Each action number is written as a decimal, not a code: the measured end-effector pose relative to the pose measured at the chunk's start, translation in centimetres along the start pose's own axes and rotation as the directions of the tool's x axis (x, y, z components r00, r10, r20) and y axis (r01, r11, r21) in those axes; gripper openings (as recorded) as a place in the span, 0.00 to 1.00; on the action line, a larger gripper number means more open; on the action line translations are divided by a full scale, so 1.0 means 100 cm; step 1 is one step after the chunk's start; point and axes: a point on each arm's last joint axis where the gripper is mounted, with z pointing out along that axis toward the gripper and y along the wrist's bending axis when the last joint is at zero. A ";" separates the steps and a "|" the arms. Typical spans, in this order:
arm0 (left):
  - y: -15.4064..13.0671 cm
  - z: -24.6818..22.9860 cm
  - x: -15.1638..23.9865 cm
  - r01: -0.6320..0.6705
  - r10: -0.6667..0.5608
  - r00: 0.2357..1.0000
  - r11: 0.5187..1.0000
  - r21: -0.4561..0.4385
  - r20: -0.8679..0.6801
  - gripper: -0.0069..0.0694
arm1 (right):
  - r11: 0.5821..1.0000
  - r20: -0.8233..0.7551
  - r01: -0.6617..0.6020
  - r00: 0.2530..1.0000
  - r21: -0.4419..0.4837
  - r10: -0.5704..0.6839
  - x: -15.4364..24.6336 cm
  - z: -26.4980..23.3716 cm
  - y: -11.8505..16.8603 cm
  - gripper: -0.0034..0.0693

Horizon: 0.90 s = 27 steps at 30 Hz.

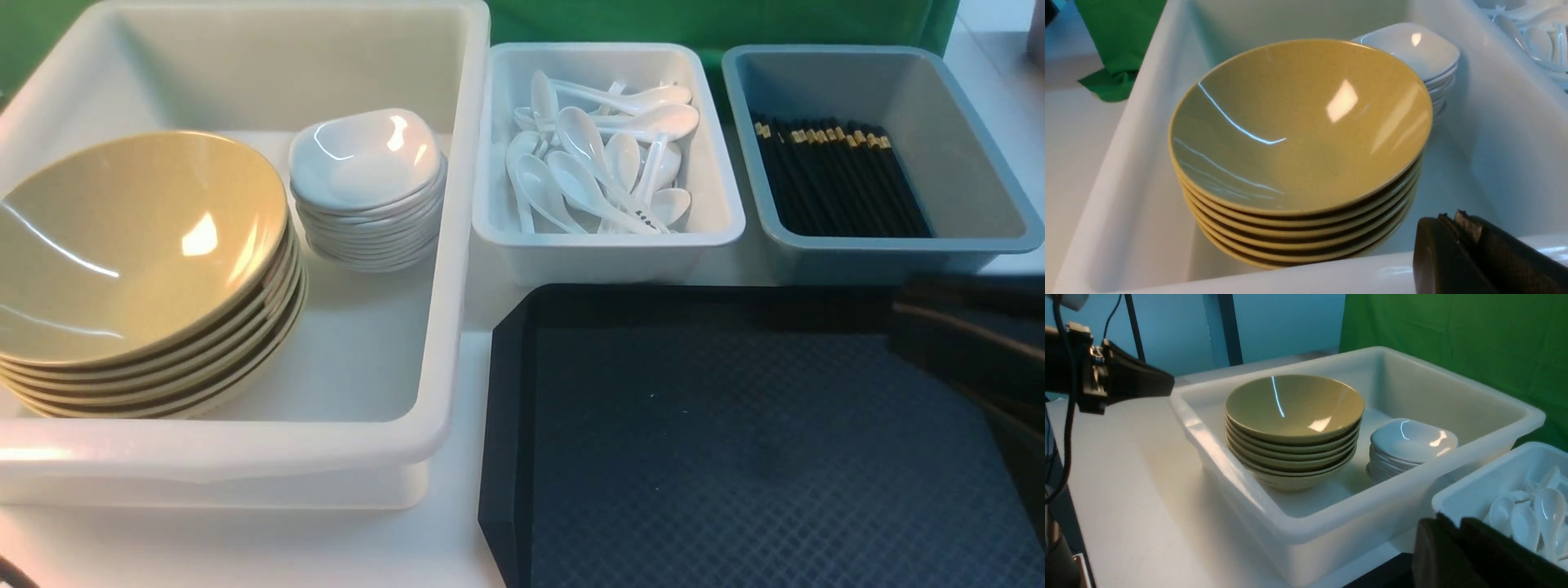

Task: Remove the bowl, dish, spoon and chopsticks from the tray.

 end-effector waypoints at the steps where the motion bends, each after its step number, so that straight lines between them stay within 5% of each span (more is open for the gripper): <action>1: 0.000 0.000 0.001 0.000 0.000 1.000 1.000 0.000 -0.003 0.08 | 1.000 0.002 -0.001 1.000 0.001 0.001 0.005 -0.003 0.000 0.18; 24: 0.000 0.001 0.003 -0.001 0.001 1.000 1.000 0.001 -0.017 0.08 | 1.000 -0.044 -0.006 0.999 -0.010 0.005 0.018 -0.004 0.002 0.22; 27: 0.000 0.001 0.003 -0.001 0.001 1.000 1.000 0.001 -0.017 0.08 | 0.999 -0.004 0.026 1.000 0.036 -0.026 0.029 -0.002 -0.002 0.16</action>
